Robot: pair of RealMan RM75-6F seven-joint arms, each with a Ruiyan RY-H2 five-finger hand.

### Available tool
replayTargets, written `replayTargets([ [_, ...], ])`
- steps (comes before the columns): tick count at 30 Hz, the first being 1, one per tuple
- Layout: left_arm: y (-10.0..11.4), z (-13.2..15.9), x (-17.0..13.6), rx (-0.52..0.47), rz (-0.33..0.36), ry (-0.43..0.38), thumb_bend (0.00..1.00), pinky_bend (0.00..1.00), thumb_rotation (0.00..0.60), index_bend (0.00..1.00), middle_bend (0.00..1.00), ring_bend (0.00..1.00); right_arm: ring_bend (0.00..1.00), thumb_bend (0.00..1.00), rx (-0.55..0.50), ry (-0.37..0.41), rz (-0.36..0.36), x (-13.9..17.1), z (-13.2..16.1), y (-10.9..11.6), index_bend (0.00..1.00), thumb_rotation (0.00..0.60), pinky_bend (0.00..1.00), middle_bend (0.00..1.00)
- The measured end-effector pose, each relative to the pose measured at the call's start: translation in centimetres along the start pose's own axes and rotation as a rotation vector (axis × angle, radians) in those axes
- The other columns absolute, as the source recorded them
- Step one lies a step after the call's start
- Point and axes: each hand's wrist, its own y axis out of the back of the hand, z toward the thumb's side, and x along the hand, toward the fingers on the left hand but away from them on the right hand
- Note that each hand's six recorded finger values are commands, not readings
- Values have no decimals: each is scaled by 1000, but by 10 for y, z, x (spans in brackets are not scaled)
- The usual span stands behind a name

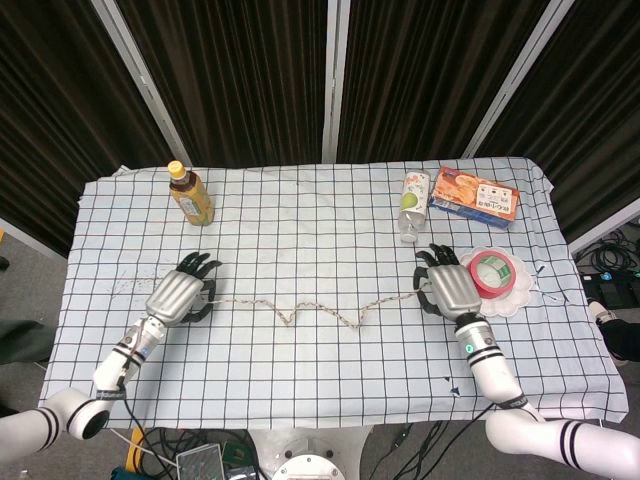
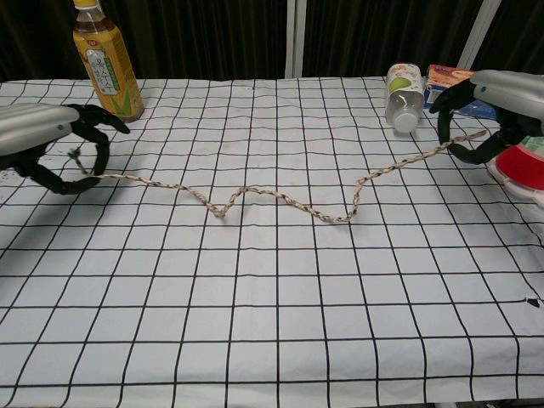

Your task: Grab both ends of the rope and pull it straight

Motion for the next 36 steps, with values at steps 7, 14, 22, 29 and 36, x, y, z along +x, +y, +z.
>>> replayTargets([
  [7,2,-38,-38,-2,5,69,433,0,600,610,119,0,0,451,7,-70,-6,35,-38,5,613,600,0,167],
  [14,-5,-58,-61,-13,-5,110,433,0,600,610,119,0,0,451,5,-108,11,51,-57,0,613,600,0,166],
  [22,-15,-61,-60,-23,-19,117,432,0,600,610,119,0,0,451,-1,-98,47,46,-54,-19,613,600,0,165],
  [29,-24,-63,-55,-17,-37,115,430,0,600,608,119,0,0,451,2,-98,60,40,-52,-36,615,600,0,163],
  [36,-33,-63,-53,-23,-51,118,411,0,600,517,119,0,0,436,11,-99,70,37,-51,-52,551,600,0,137],
])
